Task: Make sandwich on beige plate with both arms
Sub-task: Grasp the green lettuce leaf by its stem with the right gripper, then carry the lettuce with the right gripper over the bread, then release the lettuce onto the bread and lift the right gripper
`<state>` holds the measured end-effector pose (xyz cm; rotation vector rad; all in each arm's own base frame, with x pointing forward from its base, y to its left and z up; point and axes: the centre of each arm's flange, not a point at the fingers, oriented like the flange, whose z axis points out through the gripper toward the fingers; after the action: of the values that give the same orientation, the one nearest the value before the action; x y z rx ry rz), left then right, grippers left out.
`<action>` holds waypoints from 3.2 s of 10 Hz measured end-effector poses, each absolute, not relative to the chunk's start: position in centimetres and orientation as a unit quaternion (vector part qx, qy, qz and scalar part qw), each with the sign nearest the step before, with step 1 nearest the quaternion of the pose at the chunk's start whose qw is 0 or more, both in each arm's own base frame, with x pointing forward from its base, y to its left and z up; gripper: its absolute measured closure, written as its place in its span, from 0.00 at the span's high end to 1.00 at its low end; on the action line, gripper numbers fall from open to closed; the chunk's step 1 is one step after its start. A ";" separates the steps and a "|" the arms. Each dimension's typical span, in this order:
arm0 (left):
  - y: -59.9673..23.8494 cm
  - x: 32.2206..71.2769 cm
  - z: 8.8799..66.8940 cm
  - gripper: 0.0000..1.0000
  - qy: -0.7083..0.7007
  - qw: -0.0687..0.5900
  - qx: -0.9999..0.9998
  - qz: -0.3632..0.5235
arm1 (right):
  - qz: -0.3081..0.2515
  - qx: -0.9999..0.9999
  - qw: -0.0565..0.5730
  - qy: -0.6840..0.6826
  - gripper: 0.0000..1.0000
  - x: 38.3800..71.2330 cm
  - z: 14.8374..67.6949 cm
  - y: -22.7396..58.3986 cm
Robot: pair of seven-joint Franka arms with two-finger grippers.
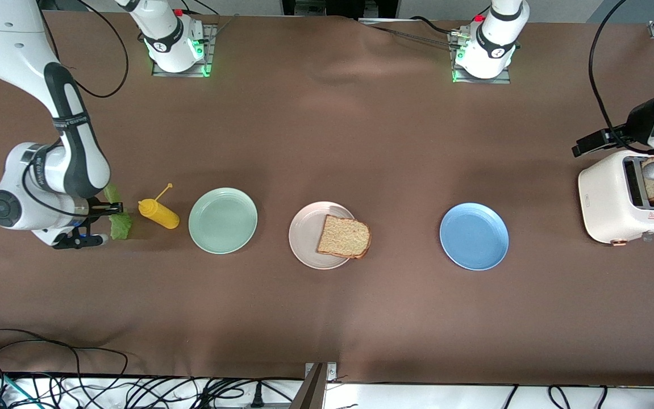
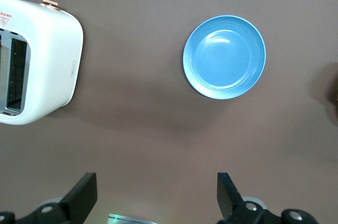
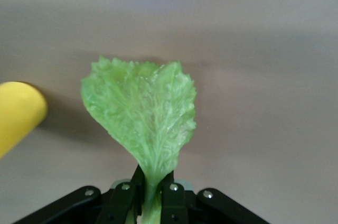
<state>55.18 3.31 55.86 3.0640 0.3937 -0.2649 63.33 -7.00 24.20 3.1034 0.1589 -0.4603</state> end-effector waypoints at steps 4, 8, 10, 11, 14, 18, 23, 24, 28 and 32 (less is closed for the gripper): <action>3.0 55.0 56.8 1.00 0.125 0.020 0.988 -0.086 | -0.161 0.985 -0.005 0.068 0.14 66.3 37.8 -4.0; 3.0 54.9 56.7 1.00 0.125 0.020 0.988 -0.093 | -0.145 0.986 0.007 0.078 0.10 66.2 43.3 11.2; 3.2 54.8 56.7 1.00 0.126 0.020 0.987 -0.093 | -0.133 0.990 0.011 0.037 0.10 64.4 43.4 20.4; 3.1 54.9 56.8 1.00 0.126 0.020 0.987 -0.093 | -0.120 0.993 -0.004 0.010 0.10 63.6 43.3 24.6; 2.7 54.9 56.9 1.00 0.122 0.020 0.988 -0.092 | -0.087 0.988 -0.109 -0.073 0.10 63.3 39.4 34.4; 3.1 54.9 56.9 1.00 0.126 0.020 0.988 -0.091 | -0.016 0.967 -0.187 -0.170 0.11 61.0 28.9 46.5; 3.1 54.9 56.9 1.00 0.126 0.020 0.988 -0.091 | -0.017 0.965 -0.188 -0.181 0.58 60.8 24.5 47.2; 3.1 54.9 56.9 1.00 0.126 0.020 0.988 -0.091 | -0.014 0.965 -0.191 -0.181 0.74 61.0 24.9 47.2; 3.0 54.9 56.9 1.00 0.125 0.020 0.988 -0.091 | -0.001 0.972 -0.165 -0.168 1.00 62.5 29.0 45.0; 2.8 54.9 56.9 1.00 0.123 0.020 0.988 -0.091 | -0.015 0.999 -0.023 -0.019 1.00 64.8 36.2 34.5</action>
<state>54.88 2.81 56.92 3.0656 0.3819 -0.2828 64.82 34.53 36.20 3.1858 -0.0593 -0.0487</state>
